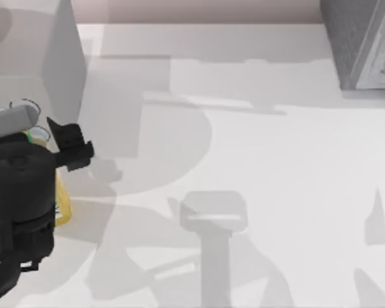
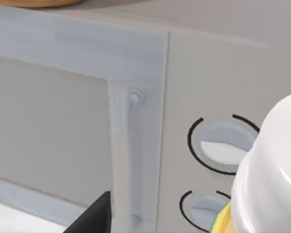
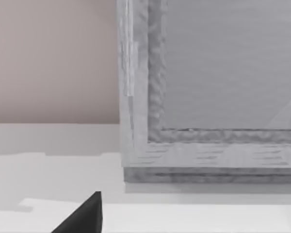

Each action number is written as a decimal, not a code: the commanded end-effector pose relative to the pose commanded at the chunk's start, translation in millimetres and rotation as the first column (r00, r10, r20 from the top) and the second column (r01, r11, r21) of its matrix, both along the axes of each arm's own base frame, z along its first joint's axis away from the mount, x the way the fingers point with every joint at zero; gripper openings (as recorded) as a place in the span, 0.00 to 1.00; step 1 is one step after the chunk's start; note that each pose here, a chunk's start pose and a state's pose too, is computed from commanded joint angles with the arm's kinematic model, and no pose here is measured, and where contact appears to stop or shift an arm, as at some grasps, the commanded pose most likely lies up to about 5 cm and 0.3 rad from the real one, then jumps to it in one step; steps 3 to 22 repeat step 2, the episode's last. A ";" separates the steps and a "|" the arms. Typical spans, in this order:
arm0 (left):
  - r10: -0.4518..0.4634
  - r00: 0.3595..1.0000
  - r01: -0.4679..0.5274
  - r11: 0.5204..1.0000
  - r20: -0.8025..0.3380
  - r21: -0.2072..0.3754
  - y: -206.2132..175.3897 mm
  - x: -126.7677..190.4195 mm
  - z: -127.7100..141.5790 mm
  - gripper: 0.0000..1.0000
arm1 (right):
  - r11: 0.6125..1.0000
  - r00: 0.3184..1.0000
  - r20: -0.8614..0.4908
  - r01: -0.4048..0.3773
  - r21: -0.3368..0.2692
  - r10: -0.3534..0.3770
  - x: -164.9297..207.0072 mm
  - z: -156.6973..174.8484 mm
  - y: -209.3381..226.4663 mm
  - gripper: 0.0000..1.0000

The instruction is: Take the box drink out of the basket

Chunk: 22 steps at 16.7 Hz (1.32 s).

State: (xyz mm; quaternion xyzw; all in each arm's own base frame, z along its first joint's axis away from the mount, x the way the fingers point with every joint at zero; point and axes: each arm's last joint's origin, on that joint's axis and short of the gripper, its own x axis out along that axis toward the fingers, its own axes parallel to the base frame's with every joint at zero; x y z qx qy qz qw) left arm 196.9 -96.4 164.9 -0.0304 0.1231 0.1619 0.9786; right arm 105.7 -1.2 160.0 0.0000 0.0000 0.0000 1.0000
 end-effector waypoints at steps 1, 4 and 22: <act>0.000 1.000 0.000 1.000 0.000 0.000 0.0 0.0 0.0 1.00 | 1.000 1.000 0.000 0.000 0.000 0.000 0.0 0.0 0.0 1.00; 0.000 1.000 0.000 1.000 0.000 0.000 0.0 0.0 0.0 1.00 | 1.000 1.000 0.000 0.000 0.000 0.000 0.0 0.0 0.0 1.00; 0.000 1.000 0.000 1.000 0.000 0.000 0.0 0.0 0.0 1.00 | 1.000 1.000 0.000 0.000 0.000 0.000 0.0 0.0 0.0 1.00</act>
